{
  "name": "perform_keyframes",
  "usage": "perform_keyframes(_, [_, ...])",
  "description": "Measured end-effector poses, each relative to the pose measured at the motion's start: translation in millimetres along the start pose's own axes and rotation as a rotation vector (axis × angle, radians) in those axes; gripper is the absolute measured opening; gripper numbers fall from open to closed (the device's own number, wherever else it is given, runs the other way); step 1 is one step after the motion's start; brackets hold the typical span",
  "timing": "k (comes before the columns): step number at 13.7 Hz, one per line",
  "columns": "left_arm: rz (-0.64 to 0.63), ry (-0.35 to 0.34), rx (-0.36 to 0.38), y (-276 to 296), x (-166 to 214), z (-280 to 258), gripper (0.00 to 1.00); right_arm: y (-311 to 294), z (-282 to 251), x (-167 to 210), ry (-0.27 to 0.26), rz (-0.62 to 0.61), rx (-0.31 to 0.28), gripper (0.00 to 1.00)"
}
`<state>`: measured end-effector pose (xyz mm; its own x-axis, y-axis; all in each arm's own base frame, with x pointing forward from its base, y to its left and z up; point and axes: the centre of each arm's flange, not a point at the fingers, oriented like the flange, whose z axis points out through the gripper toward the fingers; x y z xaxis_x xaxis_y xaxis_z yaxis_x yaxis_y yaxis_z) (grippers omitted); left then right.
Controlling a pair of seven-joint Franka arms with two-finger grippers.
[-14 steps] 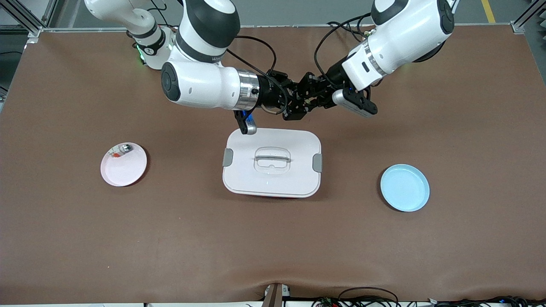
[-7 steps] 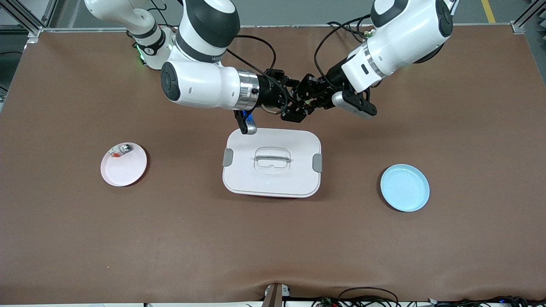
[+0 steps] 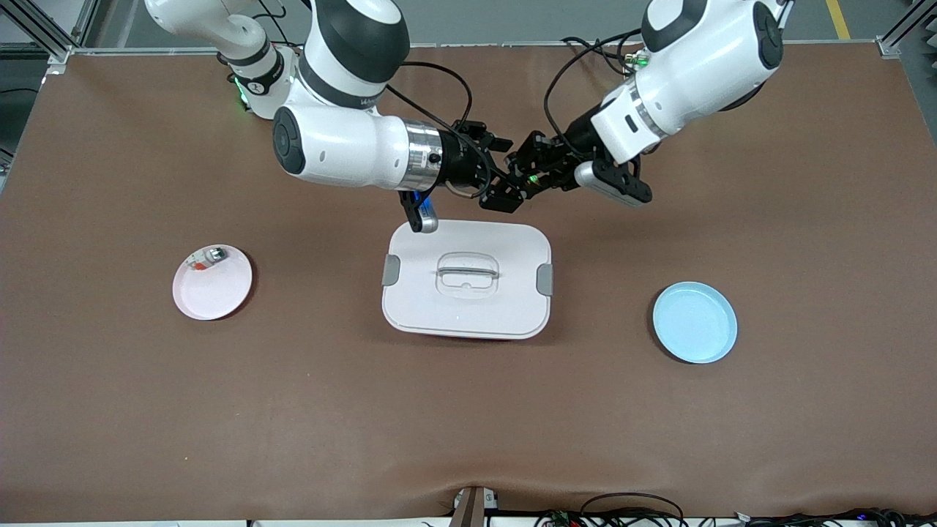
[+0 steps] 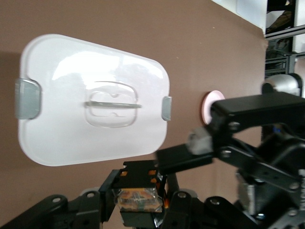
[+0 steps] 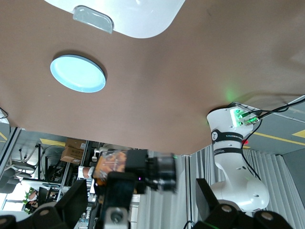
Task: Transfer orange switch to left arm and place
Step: 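Open the right gripper and withdraw while the left gripper carries switch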
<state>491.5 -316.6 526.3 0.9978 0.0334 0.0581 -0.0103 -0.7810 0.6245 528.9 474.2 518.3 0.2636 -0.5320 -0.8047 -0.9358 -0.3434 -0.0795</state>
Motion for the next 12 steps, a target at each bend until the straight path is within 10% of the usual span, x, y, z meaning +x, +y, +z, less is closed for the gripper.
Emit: perform_keyframes(12, [0.165,0.016,0.362,-83.3,43.9,-15.8,0.44,21.1,-46.9,21.7,0.145,-0.241,-0.154,1.0])
